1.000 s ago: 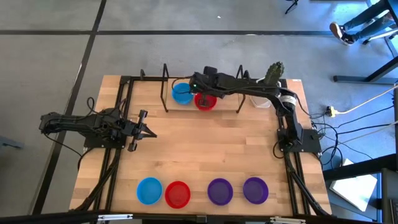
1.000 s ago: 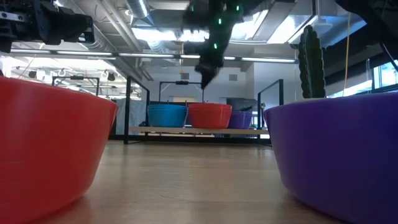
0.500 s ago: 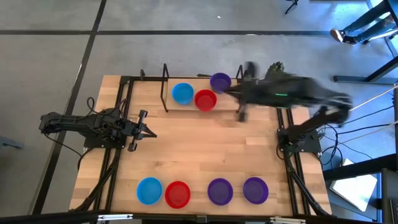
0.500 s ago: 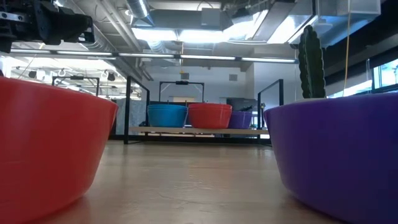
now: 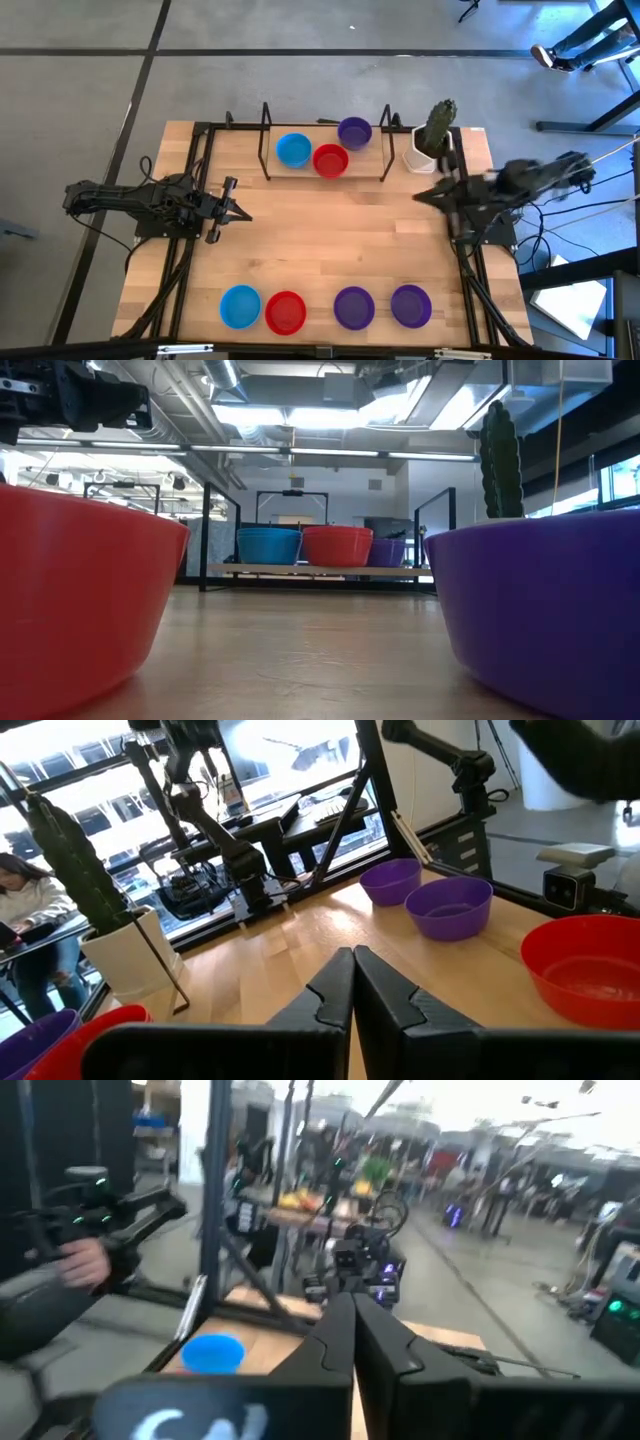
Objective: Pick & Place Mini bowls
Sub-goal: Stack the purple bowl on the purple bowl on the shelf
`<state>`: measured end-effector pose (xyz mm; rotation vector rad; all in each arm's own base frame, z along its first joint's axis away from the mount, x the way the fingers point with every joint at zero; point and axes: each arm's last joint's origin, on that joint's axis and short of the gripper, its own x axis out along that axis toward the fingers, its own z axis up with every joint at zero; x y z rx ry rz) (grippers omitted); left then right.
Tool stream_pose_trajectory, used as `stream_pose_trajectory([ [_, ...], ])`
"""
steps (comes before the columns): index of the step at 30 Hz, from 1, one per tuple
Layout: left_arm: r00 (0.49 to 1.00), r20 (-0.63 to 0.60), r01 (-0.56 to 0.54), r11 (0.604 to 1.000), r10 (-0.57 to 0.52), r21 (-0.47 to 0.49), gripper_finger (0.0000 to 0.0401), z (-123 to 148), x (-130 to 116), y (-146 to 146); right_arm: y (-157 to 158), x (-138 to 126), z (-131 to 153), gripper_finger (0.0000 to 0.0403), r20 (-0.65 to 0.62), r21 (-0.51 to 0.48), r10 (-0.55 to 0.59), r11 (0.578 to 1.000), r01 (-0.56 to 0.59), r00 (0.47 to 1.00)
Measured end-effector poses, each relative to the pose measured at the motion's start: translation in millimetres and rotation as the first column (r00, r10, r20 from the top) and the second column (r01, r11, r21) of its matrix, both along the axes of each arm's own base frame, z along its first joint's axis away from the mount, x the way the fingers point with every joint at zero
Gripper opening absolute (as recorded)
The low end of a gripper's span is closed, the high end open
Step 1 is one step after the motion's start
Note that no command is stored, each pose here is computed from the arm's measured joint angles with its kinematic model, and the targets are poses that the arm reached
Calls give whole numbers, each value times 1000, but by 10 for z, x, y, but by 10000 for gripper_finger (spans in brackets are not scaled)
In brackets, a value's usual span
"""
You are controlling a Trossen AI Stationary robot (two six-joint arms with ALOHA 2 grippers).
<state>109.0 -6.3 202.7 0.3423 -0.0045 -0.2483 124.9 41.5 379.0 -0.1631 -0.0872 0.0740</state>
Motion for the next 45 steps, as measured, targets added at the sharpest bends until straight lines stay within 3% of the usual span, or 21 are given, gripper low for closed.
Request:
stream_pose_trajectory([
  [3, 1000, -4, -1, 1000, 1, -19, 7, 0, 0, 0, -45, -74, -360, 2, 100, 21, -1, 1000, -1, 995],
  [9, 1000, -5, -1, 1000, 1, -20, 2, 0, 0, 0, -76, -169, -929, 2, 114, 14, 46, 999, -48, 992],
  [11, 1000, -5, -1, 1000, 1, -21, 3, 0, 0, 0, -86, -189, -979, 2, 155, 27, 37, 999, -42, 987],
  [20, 1000, -8, -2, 1000, 2, -29, 6, 0, 0, 0, -68, -135, -1403, 2, 86, 8, 35, 999, -35, 996],
  [33, 996, -7, -86, 996, 86, -17, 7, -2, 5, 24, -64, -121, -1658, 2, 96, 18, 34, 999, -36, 995],
  [45, 997, 5, -77, 997, 77, 24, 4, 0, 5, 22, -124, -103, -1685, 3, 92, 25, -18, 1000, 16, 996],
])
